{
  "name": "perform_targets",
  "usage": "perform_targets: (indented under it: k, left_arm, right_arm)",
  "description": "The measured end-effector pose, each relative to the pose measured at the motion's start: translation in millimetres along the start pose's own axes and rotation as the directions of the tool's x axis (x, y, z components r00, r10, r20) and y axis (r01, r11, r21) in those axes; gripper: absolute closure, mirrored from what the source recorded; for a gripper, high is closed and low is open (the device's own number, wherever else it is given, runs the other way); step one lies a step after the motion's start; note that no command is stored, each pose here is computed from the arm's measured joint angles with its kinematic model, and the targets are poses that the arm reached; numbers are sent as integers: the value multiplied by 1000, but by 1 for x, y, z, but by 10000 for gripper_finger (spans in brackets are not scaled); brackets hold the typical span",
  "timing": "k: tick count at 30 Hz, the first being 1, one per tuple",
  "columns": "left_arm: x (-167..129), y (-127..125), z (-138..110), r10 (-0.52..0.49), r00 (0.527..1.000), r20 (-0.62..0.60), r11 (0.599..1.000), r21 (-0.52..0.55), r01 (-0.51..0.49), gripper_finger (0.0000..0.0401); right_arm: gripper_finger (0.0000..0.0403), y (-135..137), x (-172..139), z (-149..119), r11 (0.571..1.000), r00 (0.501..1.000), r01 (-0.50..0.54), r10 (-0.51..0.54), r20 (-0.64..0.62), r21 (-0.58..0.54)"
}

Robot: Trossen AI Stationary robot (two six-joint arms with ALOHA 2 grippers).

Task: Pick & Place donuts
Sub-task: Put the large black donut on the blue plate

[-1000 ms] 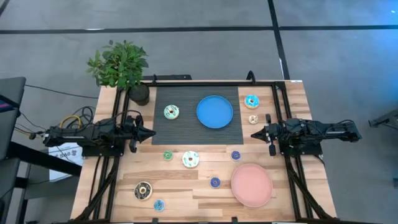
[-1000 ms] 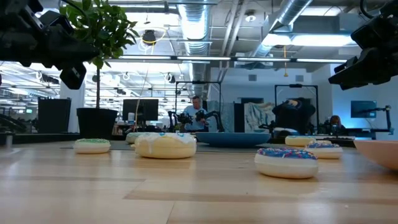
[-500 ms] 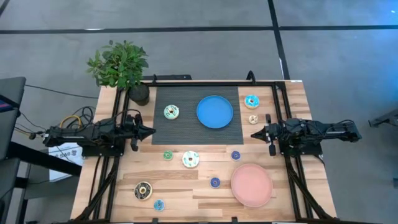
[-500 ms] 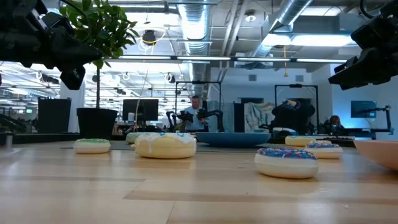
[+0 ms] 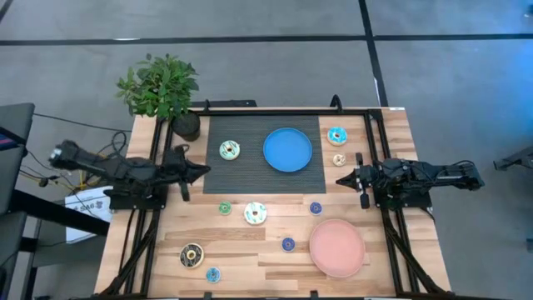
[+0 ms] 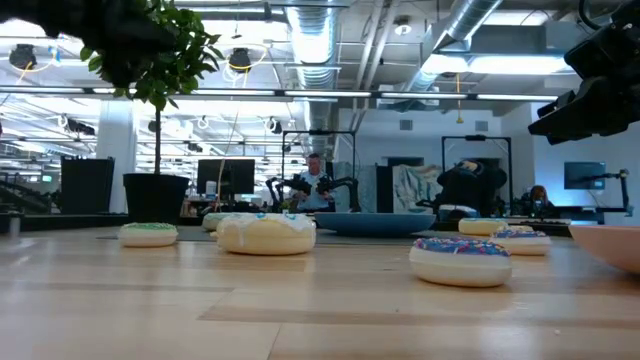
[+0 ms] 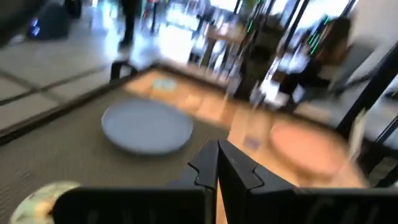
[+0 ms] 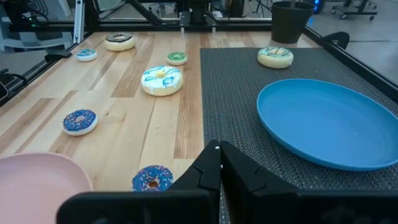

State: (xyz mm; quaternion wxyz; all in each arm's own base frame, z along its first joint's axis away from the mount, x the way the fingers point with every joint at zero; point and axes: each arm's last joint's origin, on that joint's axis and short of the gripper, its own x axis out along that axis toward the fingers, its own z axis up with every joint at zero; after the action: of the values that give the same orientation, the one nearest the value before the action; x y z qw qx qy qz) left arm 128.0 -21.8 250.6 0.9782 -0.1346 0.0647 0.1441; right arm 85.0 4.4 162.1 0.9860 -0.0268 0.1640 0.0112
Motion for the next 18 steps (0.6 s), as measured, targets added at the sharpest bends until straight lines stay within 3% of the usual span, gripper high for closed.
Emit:
perform_targets:
  k: [3, 7, 11, 14, 16, 18]
  left_arm:
    - [12, -22, 6, 34, 985, -167, 998, 62, -24, 401]
    - [19, -59, 15, -8, 919, -393, 993, 107, 54, 401]
    - [14, -92, 12, 47, 800, -598, 989, 143, 48, 401]
    - [2, -105, 4, 133, 667, -733, 987, 162, -19, 401]
    - [-7, -110, -7, 183, 584, -791, 983, 157, -96, 401]
    - [-13, -113, -16, 234, 541, -808, 966, 132, -222, 398]
  right_arm:
    - [403, 0, 0, 0, 1000, 1000, 0, 0, 0, 0]
    - [403, 0, 0, 0, 1000, 1000, 0, 0, 0, 0]
    - [403, 0, 0, 0, 1000, 1000, 0, 0, 0, 0]
    - [403, 0, 0, 0, 1000, 1000, 0, 0, 0, 0]
    - [403, 0, 0, 0, 1000, 1000, 0, 0, 0, 0]
    - [403, 0, 0, 0, 1000, 1000, -1, 1, 0, 0]
